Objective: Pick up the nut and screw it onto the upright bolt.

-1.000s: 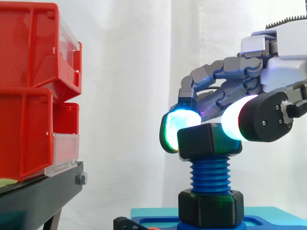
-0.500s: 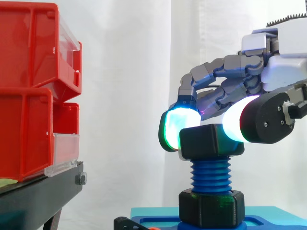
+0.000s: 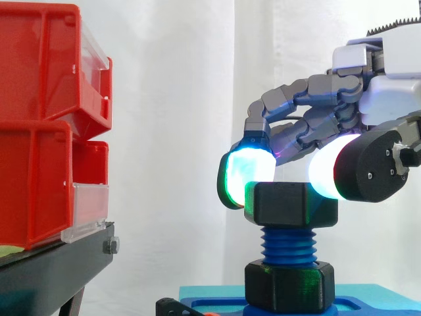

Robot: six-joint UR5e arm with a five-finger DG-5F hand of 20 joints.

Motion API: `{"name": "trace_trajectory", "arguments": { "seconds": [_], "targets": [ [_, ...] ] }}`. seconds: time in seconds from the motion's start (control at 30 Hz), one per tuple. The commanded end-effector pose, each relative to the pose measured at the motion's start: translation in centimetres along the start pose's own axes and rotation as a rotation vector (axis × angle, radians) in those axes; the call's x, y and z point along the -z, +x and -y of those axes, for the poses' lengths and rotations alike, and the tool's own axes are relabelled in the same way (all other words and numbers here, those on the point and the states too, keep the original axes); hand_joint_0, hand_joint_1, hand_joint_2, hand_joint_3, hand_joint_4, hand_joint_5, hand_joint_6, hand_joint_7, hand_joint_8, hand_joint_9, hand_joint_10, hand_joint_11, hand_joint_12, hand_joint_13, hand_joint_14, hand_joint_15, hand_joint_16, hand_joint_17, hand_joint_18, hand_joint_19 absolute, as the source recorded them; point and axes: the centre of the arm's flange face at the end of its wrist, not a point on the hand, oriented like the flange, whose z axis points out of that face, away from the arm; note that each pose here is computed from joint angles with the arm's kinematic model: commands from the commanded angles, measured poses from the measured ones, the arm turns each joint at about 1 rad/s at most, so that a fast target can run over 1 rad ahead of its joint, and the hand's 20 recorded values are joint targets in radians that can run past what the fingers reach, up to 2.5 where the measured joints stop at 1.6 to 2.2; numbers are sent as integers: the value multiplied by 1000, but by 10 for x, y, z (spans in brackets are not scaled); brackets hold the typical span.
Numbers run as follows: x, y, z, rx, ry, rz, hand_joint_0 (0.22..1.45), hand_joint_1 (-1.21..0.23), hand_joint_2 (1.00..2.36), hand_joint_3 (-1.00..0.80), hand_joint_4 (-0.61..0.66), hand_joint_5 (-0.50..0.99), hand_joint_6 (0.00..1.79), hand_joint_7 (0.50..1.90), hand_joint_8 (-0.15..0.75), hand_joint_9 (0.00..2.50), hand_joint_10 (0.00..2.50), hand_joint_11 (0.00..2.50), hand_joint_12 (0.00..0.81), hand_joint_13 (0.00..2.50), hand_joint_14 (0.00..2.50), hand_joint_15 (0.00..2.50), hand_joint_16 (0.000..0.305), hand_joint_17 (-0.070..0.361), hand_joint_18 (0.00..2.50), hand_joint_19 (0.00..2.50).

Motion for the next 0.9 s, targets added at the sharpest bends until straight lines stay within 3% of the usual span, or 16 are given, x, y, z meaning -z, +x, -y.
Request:
{"name": "trace_trajectory", "arguments": {
  "seconds": [0.0, 0.53, 0.87],
  "targets": [
    [0, 0, 0, 0, -4, -1, 486, -642, 1000, -500, 255, -206, 503, 1054, 280, 465, 0, 0, 324, 379, 0, 0, 39, 89, 268, 0],
    [0, -1, 6, 1, -4, -9, 483, -626, 1000, -500, 253, -203, 503, 1052, 279, 473, 0, 0, 325, 380, 0, 0, 40, 89, 264, 0],
    [-1, -2, 12, 1, -18, -12, 471, -617, 1000, -500, 244, -213, 503, 945, 279, 454, 0, 0, 333, 360, 0, 0, 41, 93, 252, 0]
  ]
}}
